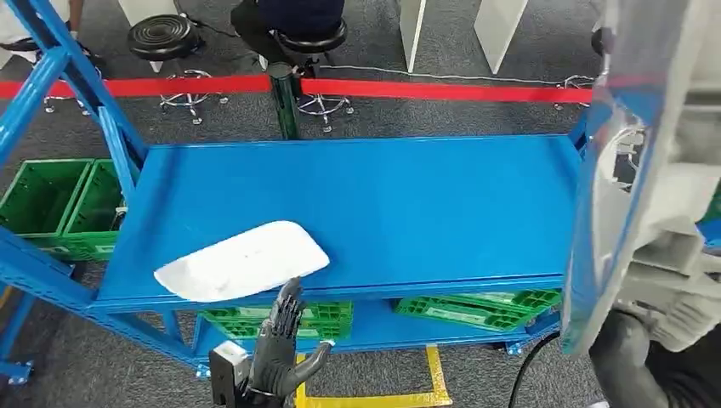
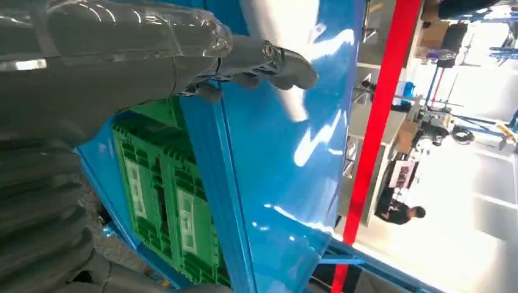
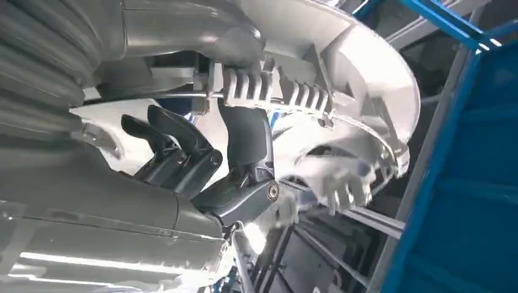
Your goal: Take the parts from the cabinet and place them on the table.
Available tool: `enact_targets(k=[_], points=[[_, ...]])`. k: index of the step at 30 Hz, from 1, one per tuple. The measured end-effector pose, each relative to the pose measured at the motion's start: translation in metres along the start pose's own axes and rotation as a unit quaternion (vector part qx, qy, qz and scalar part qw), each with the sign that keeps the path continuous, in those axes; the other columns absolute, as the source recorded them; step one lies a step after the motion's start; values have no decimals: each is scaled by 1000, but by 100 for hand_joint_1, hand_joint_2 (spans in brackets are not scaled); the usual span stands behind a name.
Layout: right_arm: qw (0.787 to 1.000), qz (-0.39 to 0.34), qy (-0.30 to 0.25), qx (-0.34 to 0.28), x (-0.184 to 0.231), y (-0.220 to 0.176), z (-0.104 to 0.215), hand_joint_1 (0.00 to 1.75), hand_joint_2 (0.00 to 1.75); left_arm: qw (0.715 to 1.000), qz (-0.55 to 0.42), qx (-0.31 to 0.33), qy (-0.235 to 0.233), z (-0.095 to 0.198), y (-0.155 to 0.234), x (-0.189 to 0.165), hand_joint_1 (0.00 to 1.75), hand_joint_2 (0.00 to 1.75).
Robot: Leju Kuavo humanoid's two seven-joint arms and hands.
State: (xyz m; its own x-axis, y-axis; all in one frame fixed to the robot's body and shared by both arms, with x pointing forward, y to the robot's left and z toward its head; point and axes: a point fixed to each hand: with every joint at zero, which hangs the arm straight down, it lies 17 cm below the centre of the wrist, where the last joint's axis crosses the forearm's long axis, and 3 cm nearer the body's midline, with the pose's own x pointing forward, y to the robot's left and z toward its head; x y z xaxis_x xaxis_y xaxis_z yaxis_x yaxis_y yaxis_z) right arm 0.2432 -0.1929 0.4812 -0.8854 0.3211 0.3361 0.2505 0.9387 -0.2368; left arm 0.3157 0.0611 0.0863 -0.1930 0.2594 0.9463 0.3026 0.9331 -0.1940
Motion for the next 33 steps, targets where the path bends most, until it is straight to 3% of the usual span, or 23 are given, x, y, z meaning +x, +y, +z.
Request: enact_targets(k=[6, 33], points=[[999, -30, 35, 4, -12, 1, -1, 175, 175, 1000, 8, 4, -1, -6, -1, 1, 0, 175], [999, -33, 32, -2, -13, -4, -4, 175, 175, 1000, 5, 20, 4, -13, 5, -6, 0, 175]])
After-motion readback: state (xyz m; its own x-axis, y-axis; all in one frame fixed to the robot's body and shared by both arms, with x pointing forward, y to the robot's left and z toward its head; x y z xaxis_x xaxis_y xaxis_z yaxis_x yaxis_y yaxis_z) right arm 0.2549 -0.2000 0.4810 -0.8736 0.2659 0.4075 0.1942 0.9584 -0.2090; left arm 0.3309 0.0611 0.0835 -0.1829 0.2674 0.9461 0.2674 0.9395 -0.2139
